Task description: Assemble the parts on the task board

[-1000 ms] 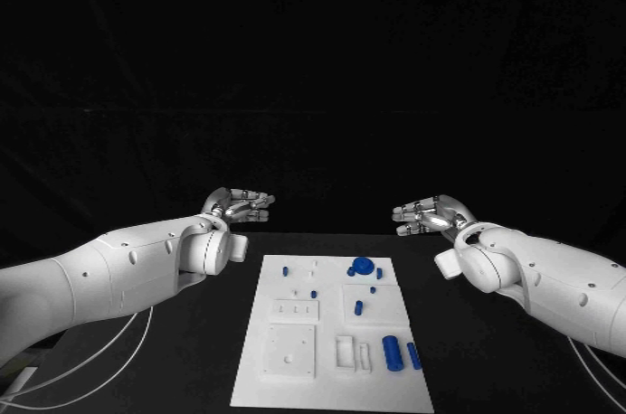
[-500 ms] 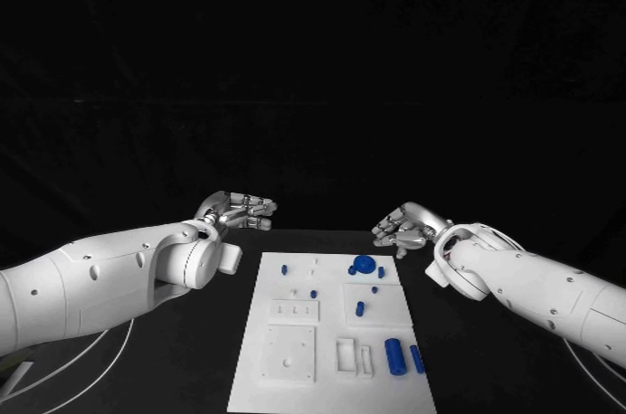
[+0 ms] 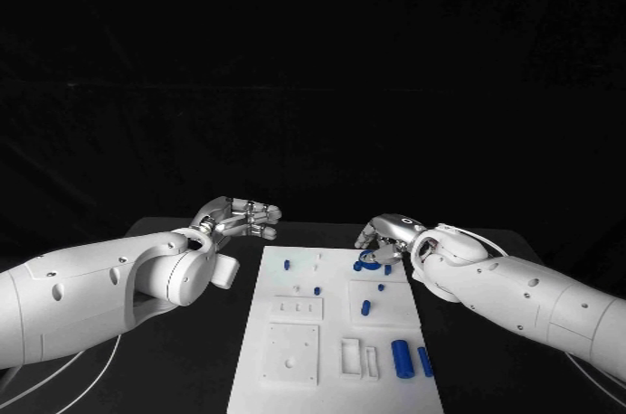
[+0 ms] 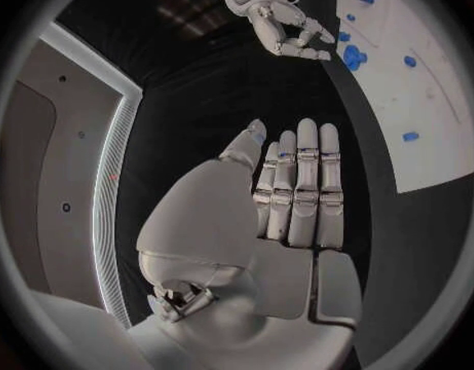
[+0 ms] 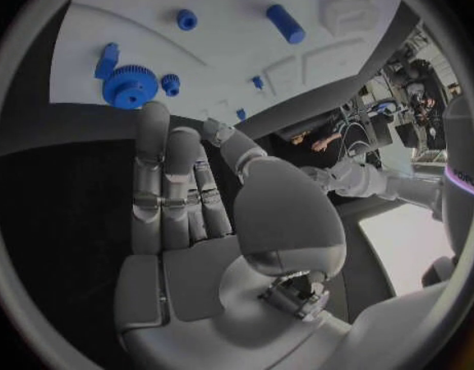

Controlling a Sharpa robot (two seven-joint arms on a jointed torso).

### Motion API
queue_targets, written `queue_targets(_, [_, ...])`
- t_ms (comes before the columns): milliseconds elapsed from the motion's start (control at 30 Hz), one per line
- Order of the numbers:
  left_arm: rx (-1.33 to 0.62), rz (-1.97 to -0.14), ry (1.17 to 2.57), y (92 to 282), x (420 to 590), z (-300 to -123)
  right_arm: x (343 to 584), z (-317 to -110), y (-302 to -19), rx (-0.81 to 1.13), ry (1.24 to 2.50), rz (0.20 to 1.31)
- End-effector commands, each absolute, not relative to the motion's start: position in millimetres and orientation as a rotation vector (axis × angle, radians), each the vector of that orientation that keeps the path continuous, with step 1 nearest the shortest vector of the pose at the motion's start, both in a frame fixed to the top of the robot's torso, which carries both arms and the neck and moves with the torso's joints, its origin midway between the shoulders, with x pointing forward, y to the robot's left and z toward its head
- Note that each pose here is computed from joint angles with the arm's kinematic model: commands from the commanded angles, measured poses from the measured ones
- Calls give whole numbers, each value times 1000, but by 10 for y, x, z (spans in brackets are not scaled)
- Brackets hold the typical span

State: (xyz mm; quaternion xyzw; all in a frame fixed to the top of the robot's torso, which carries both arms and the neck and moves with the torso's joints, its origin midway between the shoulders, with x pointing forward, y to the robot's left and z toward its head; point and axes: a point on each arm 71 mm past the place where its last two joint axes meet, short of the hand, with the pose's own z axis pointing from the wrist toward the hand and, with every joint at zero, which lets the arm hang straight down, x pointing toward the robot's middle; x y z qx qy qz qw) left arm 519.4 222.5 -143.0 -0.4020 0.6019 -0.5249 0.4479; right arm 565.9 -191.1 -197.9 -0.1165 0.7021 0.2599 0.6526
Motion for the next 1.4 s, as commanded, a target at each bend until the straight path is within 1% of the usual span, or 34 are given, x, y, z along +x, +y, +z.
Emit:
queue_targets(33, [-960,-1340,1498,2173,5168,-1363,5654,-2001,-1878,-388,1595,492])
queue_targets(200, [-945,-1356,1500,2139,5140,-1300,5649,-2009,-1851,-434,1596,448])
queue_targets(467, [-929,-1371,1509,2099,5113,-1256,5652,-2020,-1843,-478,1595,386])
queue_targets(1400, [-912,-1385,1522,2067,5094,-1194,5677,-2049,-1841,-521,1601,303])
